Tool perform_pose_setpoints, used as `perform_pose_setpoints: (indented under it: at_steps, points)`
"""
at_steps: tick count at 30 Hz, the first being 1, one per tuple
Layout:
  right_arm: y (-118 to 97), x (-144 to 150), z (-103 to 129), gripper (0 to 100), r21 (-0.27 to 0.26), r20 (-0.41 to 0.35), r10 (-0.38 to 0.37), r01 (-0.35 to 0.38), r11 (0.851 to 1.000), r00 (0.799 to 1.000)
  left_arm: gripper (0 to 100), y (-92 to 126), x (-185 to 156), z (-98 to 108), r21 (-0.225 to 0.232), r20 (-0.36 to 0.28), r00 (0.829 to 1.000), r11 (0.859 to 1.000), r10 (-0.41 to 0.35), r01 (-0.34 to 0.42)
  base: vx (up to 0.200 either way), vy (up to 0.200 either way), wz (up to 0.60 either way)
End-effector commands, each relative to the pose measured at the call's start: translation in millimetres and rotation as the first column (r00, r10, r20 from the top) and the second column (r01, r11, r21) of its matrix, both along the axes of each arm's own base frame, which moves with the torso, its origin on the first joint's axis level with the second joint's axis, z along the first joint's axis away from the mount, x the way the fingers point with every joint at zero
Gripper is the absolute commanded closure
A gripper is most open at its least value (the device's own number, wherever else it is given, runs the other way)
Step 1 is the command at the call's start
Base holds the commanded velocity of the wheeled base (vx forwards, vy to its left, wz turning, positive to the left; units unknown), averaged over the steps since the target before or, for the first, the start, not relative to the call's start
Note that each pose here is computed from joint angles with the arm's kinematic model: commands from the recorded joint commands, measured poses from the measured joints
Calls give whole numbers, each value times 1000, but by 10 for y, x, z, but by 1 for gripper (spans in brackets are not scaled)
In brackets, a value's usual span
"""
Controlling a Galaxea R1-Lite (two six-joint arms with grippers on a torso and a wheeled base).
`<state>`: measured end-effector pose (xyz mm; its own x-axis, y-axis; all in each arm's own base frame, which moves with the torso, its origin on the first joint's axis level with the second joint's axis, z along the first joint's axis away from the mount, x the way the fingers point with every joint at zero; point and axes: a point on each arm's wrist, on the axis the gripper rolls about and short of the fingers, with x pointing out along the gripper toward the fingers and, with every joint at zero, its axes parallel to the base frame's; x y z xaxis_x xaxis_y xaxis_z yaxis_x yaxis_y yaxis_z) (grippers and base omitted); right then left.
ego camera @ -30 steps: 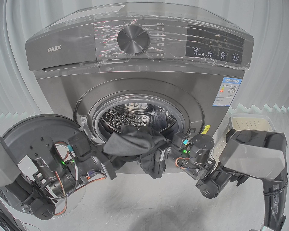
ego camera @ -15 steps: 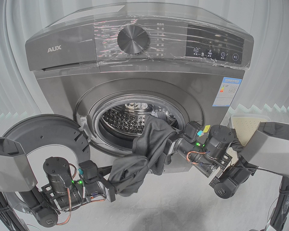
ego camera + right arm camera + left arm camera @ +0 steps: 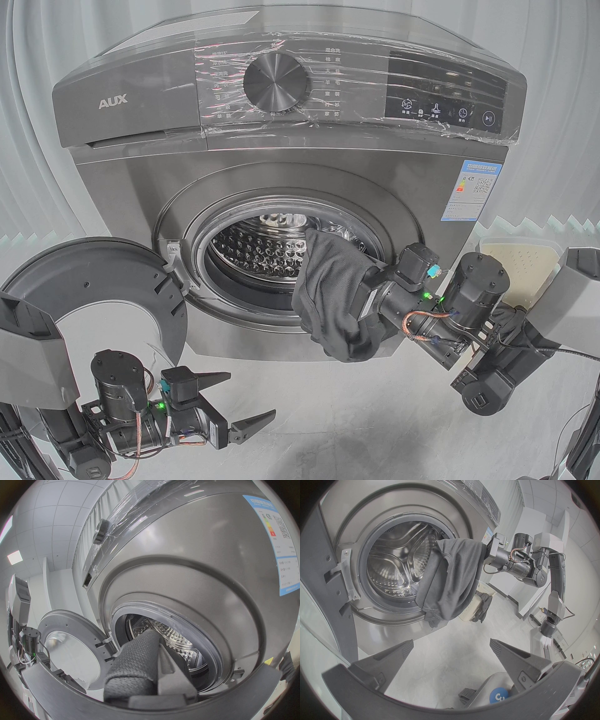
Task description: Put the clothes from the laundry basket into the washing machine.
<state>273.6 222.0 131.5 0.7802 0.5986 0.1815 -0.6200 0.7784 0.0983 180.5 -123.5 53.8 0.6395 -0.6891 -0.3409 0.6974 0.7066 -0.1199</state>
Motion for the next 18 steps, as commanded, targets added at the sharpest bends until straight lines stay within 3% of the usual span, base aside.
perform_pose_setpoints:
  at_steps: [1,18]
  points:
    - [33,-57,41,100,7,8,19,-19,1000,1000,0,-89,135,52,-36,42,999,999,4,-3,0,0,0]
    - [208,-215,40,100,11,3,84,-84,996,996,0,-494,752,-105,-92,121,993,996,-1,12,0,0,0]
